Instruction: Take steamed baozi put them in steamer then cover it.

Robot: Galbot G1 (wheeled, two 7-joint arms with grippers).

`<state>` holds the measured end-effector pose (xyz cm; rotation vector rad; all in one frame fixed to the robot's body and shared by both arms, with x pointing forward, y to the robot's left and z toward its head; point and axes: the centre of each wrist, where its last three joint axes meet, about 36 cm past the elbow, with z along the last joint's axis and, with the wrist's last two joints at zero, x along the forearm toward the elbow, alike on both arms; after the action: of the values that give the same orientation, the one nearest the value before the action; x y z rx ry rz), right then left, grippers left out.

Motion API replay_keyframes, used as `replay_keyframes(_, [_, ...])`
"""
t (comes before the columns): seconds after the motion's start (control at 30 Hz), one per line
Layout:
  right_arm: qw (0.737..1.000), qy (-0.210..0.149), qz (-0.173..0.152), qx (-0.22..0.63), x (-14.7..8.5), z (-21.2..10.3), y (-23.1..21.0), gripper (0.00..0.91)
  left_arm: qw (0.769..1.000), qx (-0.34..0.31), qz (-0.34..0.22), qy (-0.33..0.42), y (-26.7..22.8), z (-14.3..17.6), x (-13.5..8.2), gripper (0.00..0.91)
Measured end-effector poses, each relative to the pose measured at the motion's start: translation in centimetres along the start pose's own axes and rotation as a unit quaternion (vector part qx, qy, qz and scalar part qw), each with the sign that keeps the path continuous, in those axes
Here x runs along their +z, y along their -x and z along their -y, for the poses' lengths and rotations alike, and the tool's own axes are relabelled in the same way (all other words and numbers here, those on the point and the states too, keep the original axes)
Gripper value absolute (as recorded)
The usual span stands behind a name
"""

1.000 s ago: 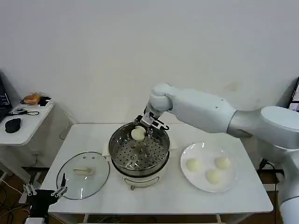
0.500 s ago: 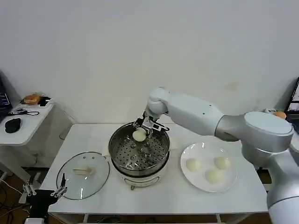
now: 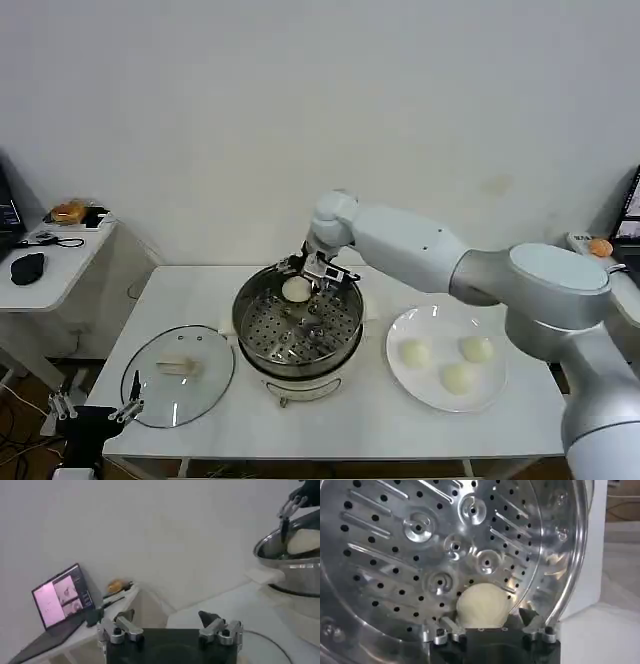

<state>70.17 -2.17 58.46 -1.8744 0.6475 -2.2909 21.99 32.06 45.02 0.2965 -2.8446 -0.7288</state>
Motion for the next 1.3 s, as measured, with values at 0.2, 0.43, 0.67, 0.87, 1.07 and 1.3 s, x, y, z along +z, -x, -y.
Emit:
replay_keyframes(0.2, [1.0,0.019,0.0,0.012,0.1,0.0,-2.6,0.907,1.0,0.004,0.003,0.0,0.0,0.1,-0.3,0.907])
replay_keyframes(0.43, [0.995,0.088,-0.016,0.038,0.4,-2.1,-8.3,0.907,1.0,0.014,0.011,-0.003,0.2,0.0,-1.1,0.907])
replay_keyframes(0.67, [0.979,0.188,-0.061,0.045,1.7,-8.2,-14.2,0.907,0.999,0.027,0.022,-0.002,0.5,0.2,-1.7,0.907])
replay_keyframes(0.87, [0.955,0.283,-0.082,0.03,1.2,-15.9,-16.6,0.907,0.999,0.037,0.03,-0.002,0.7,0.6,-2.0,0.907])
replay_keyframes(1.07, [0.928,0.361,-0.088,0.006,-1.2,-23.4,-16.8,0.907,0.998,0.047,0.033,0.0,1.0,1.0,-1.9,0.907])
replay_keyframes(1.3, [0.897,0.434,-0.082,-0.019,-4.0,-29.7,-14.9,0.907,0.998,0.053,0.032,-0.001,1.2,1.4,-1.7,0.907])
